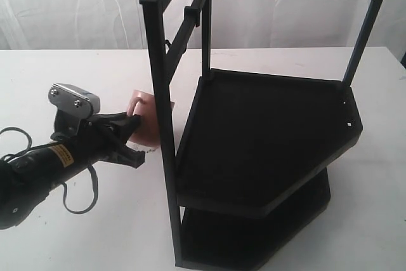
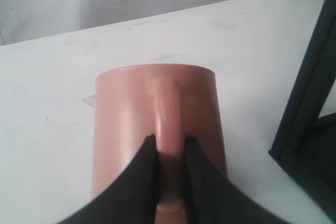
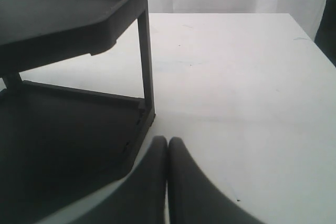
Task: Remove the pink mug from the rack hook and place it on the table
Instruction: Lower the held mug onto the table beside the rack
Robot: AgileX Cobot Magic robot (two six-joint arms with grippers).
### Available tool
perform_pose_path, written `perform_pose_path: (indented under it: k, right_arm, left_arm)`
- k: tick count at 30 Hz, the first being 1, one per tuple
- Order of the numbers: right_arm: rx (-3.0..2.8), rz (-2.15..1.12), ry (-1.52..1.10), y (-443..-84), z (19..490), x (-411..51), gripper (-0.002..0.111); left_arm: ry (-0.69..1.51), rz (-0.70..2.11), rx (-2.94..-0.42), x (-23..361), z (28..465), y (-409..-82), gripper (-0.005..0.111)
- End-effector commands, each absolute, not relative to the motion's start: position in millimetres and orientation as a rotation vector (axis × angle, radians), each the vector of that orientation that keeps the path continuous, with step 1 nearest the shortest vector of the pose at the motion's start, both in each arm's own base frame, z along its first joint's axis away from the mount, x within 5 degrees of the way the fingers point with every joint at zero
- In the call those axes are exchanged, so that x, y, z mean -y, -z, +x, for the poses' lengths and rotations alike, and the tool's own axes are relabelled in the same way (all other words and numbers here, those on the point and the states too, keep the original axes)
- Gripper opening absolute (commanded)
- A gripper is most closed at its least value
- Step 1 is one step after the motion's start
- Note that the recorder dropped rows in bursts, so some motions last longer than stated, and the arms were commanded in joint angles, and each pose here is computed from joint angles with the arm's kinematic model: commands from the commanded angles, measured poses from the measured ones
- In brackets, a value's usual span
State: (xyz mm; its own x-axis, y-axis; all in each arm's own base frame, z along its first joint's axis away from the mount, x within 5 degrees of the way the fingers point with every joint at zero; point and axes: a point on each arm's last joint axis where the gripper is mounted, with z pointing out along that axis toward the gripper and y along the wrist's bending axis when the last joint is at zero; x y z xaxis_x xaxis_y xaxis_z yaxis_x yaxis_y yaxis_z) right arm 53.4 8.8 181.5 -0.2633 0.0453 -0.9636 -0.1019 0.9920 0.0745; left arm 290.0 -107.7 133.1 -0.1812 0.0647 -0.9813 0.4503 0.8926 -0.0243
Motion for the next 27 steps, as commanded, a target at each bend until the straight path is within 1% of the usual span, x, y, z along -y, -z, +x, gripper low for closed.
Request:
perform_pose_path:
  k: [1, 4, 6, 7, 8, 9, 12, 15, 19, 23, 27]
  right_arm:
    - [-1.815, -0.042, -0.140, -183.4, 53.2, -8.7, 0.000]
    - [-1.815, -0.042, -0.140, -183.4, 53.2, -8.7, 0.000]
    - [-1.815, -0.042, -0.140, -183.4, 53.2, -8.7, 0.000]
    - [-1.815, -0.042, -0.140, -183.4, 53.2, -8.7, 0.000]
    - [-1.815, -0.042, -0.140, -183.4, 53.2, -8.7, 0.000]
    - [-1.815, -0.042, -0.140, -183.4, 53.2, -8.7, 0.000]
    - [-1.815, -0.042, -0.140, -183.4, 53.2, -8.7, 0.000]
    - [-1.815, -0.042, -0.140, -183.4, 53.2, -8.7, 0.000]
    - [-1.815, -0.042, -0.140, -183.4, 53.2, -8.7, 0.000]
    - [-1.815, -0.042, -0.140, -183.4, 53.2, -8.7, 0.000]
    - [-1.815, -0.042, -0.140, -183.4, 53.2, -8.7, 0.000]
  left_arm:
    - [0.389, 0.437, -1.809, 106.0, 278.4, -120.3, 0.000]
    - [0.399, 0.466, -1.805, 107.8, 277.4, -120.2, 0.000]
    - [0.397, 0.467, -1.814, 107.6, 277.2, -119.3, 0.006]
    - [0.402, 0.487, -1.816, 108.6, 276.4, -118.7, 0.016]
    - [0.406, 0.498, -1.815, 109.2, 276.0, -118.7, 0.022]
    - [0.416, 0.522, -1.808, 110.8, 275.0, -118.8, 0.033]
    - [0.445, 0.550, -1.814, 113.2, 273.0, -117.8, 0.044]
    - [0.471, 0.564, -1.816, 115.0, 271.6, -117.6, 0.047]
    - [0.484, 0.578, -1.804, 116.3, 270.7, -120.2, 0.047]
    - [0.470, 0.529, -1.744, 114.2, 272.6, -136.6, 0.047]
    - [0.441, 0.445, -1.660, 108.9, 273.2, -165.0, 0.047]
